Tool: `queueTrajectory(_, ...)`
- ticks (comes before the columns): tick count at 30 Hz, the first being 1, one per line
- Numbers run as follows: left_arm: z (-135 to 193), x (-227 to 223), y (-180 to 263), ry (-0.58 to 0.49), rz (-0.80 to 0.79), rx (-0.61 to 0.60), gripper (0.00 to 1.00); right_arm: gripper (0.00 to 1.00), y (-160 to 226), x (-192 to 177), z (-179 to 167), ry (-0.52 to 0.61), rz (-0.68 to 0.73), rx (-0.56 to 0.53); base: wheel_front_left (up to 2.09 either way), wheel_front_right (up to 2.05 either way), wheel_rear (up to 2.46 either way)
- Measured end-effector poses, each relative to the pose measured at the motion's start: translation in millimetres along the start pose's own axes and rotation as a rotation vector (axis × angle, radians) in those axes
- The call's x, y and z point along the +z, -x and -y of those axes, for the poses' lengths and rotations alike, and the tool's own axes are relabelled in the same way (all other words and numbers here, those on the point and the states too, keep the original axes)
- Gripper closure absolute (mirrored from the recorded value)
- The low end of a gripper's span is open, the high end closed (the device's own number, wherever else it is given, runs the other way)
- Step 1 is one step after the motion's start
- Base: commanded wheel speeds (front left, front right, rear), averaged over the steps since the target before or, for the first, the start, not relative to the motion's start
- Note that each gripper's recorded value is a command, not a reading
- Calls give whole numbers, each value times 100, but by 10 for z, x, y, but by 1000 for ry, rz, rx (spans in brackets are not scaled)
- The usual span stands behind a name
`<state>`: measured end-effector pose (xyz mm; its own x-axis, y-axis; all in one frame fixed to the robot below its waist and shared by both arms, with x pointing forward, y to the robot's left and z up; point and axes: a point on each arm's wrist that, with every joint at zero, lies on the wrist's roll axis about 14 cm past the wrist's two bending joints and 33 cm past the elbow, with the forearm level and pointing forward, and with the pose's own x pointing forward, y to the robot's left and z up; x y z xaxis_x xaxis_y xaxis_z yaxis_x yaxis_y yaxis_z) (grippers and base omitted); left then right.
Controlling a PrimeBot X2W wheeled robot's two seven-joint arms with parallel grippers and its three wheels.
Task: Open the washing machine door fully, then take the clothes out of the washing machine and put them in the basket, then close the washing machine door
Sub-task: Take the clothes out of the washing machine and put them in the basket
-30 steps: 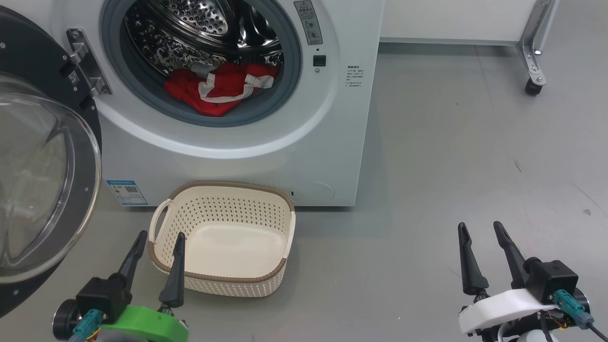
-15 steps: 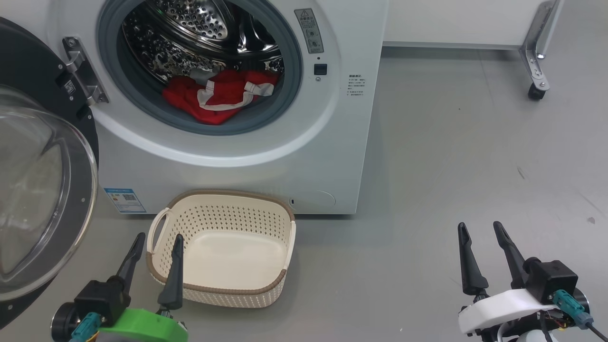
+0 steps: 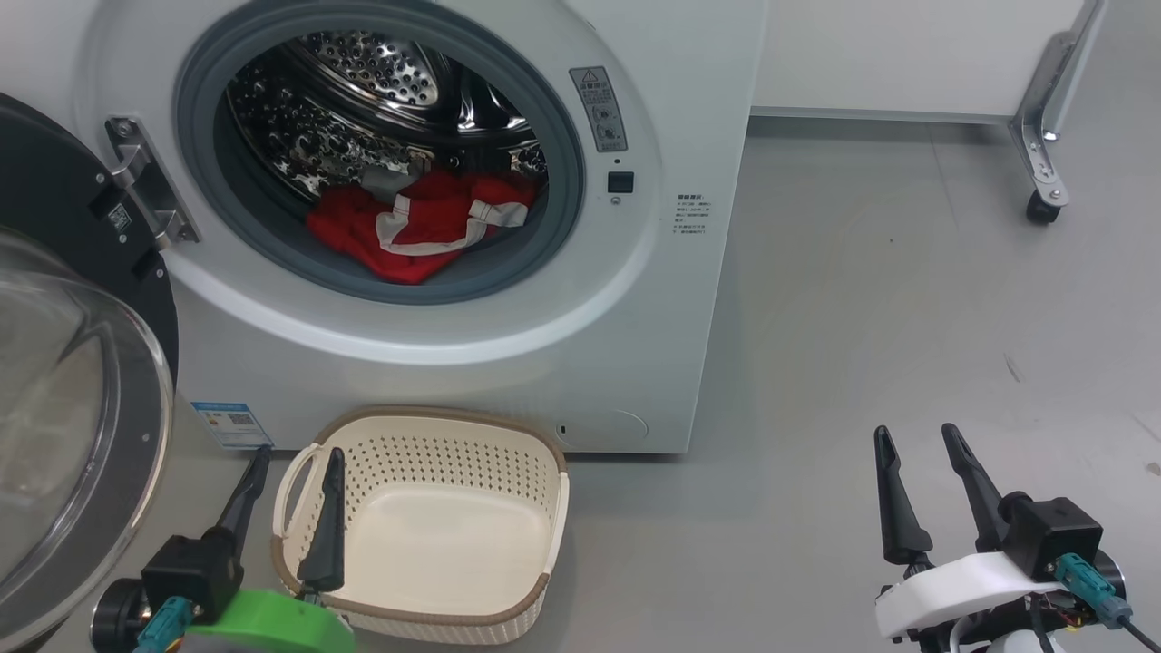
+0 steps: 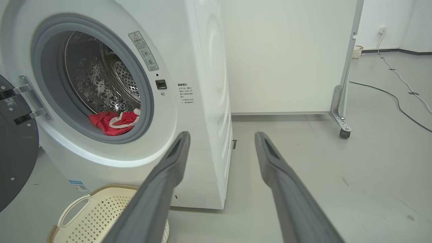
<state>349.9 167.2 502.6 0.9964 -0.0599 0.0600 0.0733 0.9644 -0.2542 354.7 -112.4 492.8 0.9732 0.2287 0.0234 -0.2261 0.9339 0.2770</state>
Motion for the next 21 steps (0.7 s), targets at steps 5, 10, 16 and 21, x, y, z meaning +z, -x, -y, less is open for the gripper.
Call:
queueTrajectory(5, 28, -2, 9, 1, 0, -8, 0, 0, 1, -10, -13, 1, -3, 5, 89, -89, 0)
queueTrajectory(10, 49, 3, 14, 2, 2, -14, 0, 0, 4, -8, -20, 3, -3, 7, 72, -72, 0)
queueTrajectory(16, 57, 11, 18, 3, 4, -17, 0, 0, 11, 0, -22, 5, 0, 7, 50, -50, 0)
queueTrajectory(21, 61, 7, 21, 3, 3, -18, 0, 0, 14, 2, -20, 5, 0, 7, 24, -24, 0)
